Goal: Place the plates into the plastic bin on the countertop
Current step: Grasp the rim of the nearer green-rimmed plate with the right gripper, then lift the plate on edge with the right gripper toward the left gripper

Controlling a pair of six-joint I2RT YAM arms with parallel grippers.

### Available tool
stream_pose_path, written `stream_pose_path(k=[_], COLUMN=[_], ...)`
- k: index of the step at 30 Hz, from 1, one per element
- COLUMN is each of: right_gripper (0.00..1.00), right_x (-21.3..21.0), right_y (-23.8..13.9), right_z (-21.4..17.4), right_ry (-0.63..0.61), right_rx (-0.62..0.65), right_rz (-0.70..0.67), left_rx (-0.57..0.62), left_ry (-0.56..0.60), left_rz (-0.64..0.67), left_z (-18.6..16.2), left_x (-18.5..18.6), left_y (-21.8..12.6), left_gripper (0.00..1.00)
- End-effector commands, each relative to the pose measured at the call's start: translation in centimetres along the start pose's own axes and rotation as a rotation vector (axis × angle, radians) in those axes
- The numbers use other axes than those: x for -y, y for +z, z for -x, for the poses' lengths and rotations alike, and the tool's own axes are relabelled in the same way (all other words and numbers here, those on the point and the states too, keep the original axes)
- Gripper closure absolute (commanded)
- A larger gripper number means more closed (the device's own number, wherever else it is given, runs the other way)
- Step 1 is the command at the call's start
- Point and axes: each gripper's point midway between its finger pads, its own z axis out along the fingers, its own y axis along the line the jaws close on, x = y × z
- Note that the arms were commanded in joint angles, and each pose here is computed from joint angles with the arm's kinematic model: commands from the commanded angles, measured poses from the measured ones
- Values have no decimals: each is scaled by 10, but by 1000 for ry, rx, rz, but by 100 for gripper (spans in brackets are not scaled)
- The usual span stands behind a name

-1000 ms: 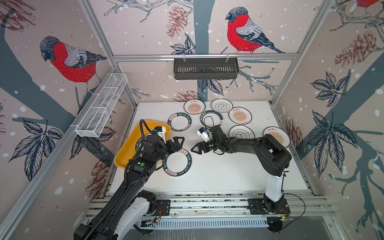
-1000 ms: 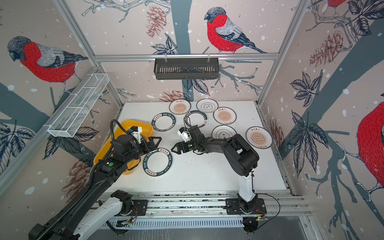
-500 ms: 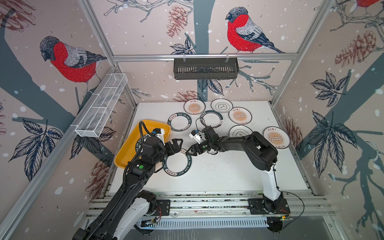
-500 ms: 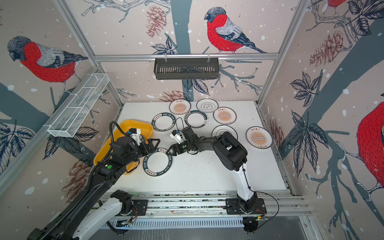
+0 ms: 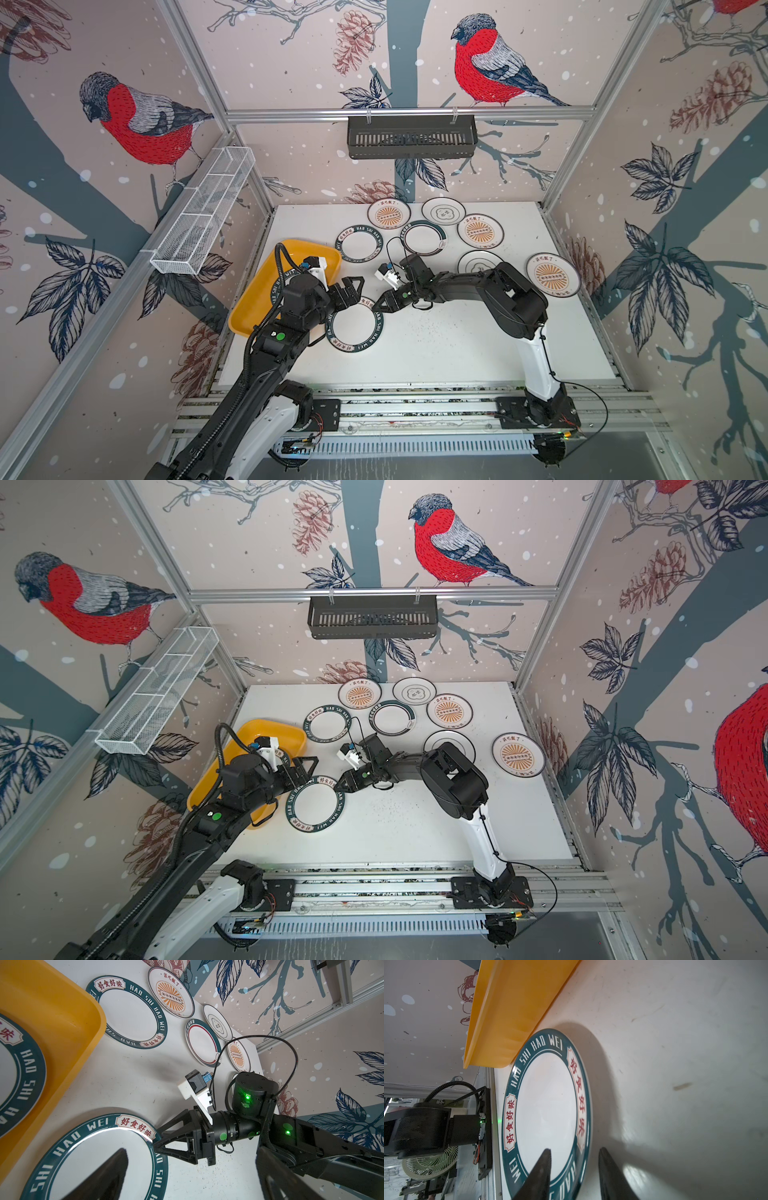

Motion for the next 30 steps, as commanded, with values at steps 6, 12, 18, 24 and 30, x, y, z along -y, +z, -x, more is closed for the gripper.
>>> stream_pose_path(k=[6,12,18,24,30], right_gripper=[81,87,93,95,96], right_x=[25,30,27,16,9], right_y=[0,-4,-11,-23,-43], right_z=[-17,-15,-8,6,24], right_ry=[126,153,155,152,172], right_rx=[-45,-31,-4,38,95], right_rz=[-99,-121,-133,-119,-109], left_rx=[17,30,37,66,85], left_ry=[2,5,7,17,25], left_rz=[1,-5,-10,-42,-38], left_z=[3,6,8,15,20], left_x=[1,3,5,13,15], left_y=[-2,-4,-6,-11,-14], left_gripper=[4,4,4,4,4])
